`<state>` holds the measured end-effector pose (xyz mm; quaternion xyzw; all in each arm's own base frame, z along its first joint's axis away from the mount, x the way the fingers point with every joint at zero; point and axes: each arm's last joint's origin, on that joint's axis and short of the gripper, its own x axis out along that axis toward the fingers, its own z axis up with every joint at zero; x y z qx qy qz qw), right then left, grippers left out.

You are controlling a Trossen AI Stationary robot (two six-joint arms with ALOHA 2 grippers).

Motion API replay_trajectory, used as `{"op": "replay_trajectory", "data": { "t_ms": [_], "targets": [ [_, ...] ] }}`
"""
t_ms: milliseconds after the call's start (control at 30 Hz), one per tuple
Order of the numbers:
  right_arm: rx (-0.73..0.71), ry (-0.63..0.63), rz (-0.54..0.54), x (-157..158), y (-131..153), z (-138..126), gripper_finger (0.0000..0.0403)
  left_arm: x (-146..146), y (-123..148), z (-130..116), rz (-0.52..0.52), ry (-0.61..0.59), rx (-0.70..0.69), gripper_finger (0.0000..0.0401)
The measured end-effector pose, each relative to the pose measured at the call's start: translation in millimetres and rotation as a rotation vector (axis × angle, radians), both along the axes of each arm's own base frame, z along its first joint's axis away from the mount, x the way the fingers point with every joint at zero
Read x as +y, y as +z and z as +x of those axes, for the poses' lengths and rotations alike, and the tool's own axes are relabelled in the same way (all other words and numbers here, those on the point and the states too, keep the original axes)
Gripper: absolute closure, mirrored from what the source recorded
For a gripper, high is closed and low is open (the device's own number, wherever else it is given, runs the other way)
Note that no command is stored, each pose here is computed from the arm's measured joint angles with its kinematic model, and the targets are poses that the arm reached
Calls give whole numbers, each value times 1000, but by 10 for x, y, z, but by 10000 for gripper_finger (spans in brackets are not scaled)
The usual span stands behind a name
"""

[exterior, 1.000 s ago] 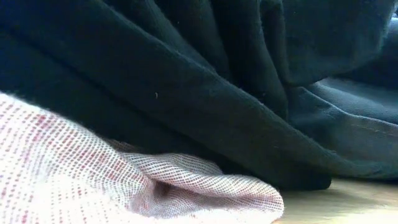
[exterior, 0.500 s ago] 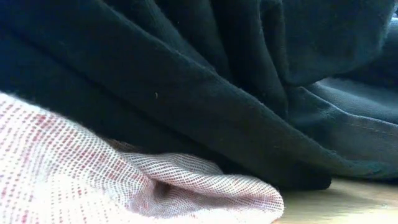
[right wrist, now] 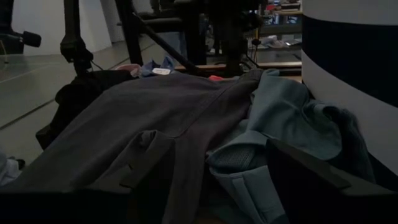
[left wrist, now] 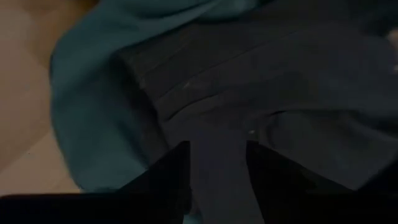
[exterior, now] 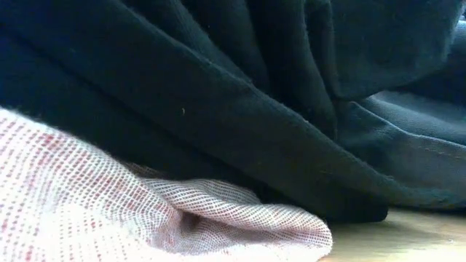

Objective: Sort clothes
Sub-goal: Put the grey shorts into the blue bin

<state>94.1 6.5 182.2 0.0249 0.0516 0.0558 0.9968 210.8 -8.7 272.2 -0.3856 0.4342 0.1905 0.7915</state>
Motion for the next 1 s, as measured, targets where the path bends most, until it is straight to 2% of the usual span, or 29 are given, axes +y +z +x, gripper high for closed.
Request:
{"op": "replay_trajectory", "data": {
  "t_ms": [400,533,700,800,900,1000],
  "targets": [
    [0,0,0,0,1,0,149,99,-358,190,38,7,231,240],
    [0,0,0,0,1,0,149,183,-431,209,40,12,213,240],
    [-1,0,0,0,1,0,149,226,-669,203,-59,9,153,240],
    [0,0,0,0,1,0,149,220,-720,242,-93,21,85,240],
    [0,0,0,0,1,0,149,222,-725,283,-94,16,26,240],
    [0,0,0,0,1,0,149,234,-789,291,-82,29,60,240]
  ]
}}
